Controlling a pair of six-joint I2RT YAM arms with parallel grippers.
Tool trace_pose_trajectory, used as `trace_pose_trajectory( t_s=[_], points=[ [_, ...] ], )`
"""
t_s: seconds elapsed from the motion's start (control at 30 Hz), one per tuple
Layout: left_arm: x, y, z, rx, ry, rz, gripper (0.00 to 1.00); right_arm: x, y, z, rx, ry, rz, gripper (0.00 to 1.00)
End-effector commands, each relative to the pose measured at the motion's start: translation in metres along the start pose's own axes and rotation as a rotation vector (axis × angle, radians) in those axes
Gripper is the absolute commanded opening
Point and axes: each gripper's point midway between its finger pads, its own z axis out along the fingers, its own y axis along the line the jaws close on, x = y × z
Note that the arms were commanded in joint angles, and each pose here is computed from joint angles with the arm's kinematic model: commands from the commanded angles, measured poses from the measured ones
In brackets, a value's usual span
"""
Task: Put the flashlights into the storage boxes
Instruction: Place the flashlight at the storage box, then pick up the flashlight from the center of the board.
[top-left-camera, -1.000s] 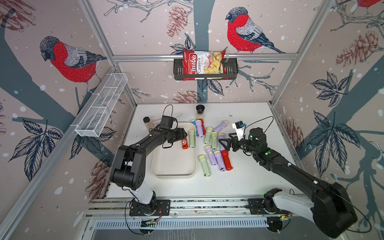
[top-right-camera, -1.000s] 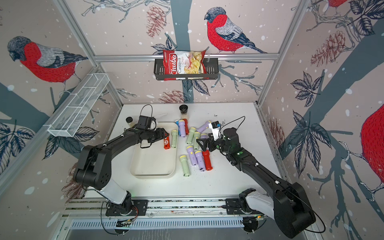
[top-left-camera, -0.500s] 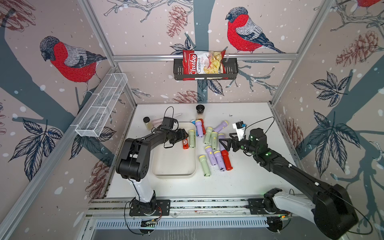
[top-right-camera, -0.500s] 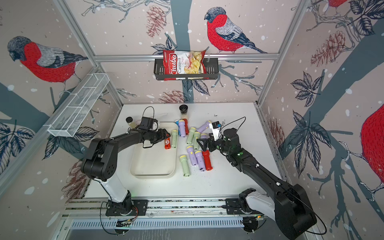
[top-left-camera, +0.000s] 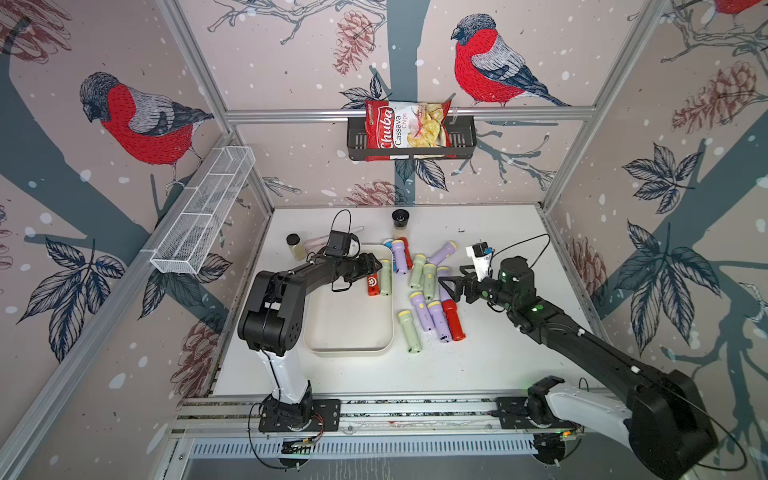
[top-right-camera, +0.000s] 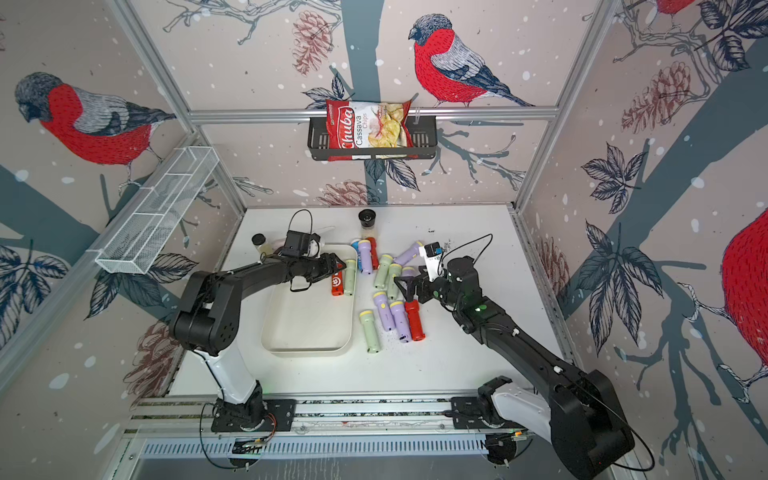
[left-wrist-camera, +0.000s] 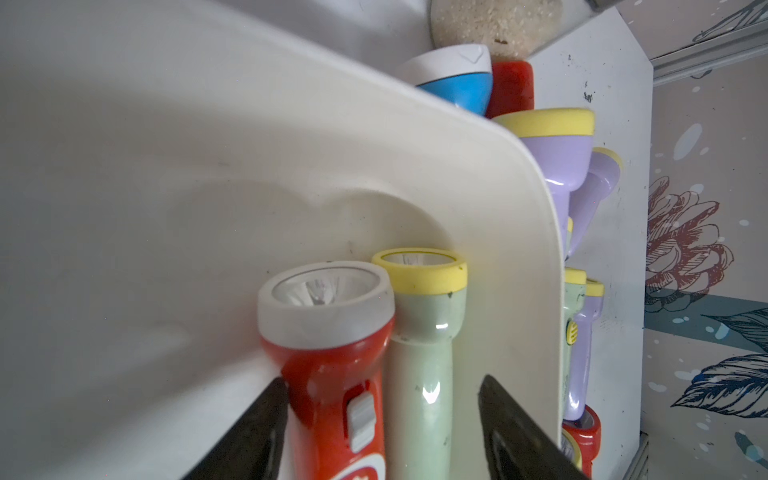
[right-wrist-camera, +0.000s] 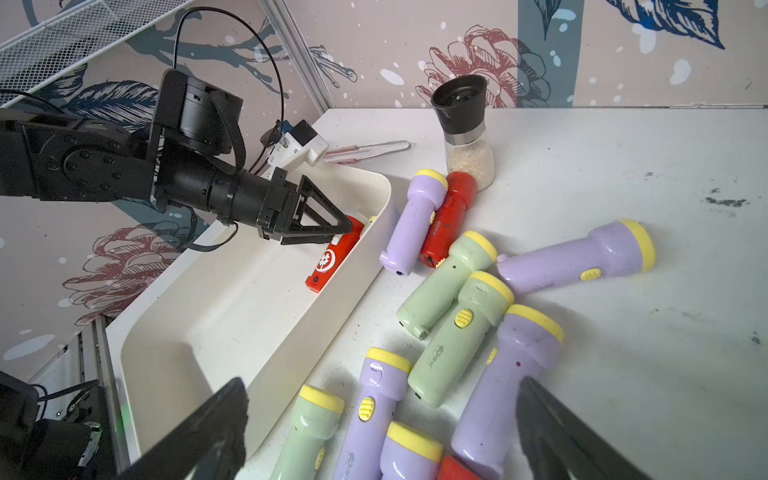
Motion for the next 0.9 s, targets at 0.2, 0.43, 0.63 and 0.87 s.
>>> trace_pose_trajectory(
  t_s=[0.2,0.43,0.63,0.87],
  points=[
    [-0.011,-0.006,-0.011,-0.028,-0.037,0.063,0.72,-0.001,-0.001,-0.002,0.020,-0.003,0.008,1.00],
    [-0.019,-0.012,-0.037,-0.074,-0.103,0.098,0.72,0.003,-0.006,0.000,0.040,0.008,0.028,1.00],
    [-0.019,-0.022,-0.063,-0.101,-0.159,0.153,0.72,0.010,-0.019,0.003,0.110,0.040,0.086,1.00],
    [-0.012,-0.044,-0.086,-0.111,-0.230,0.252,0.71,0.032,-0.056,0.001,0.269,0.143,0.280,1.00]
  ],
)
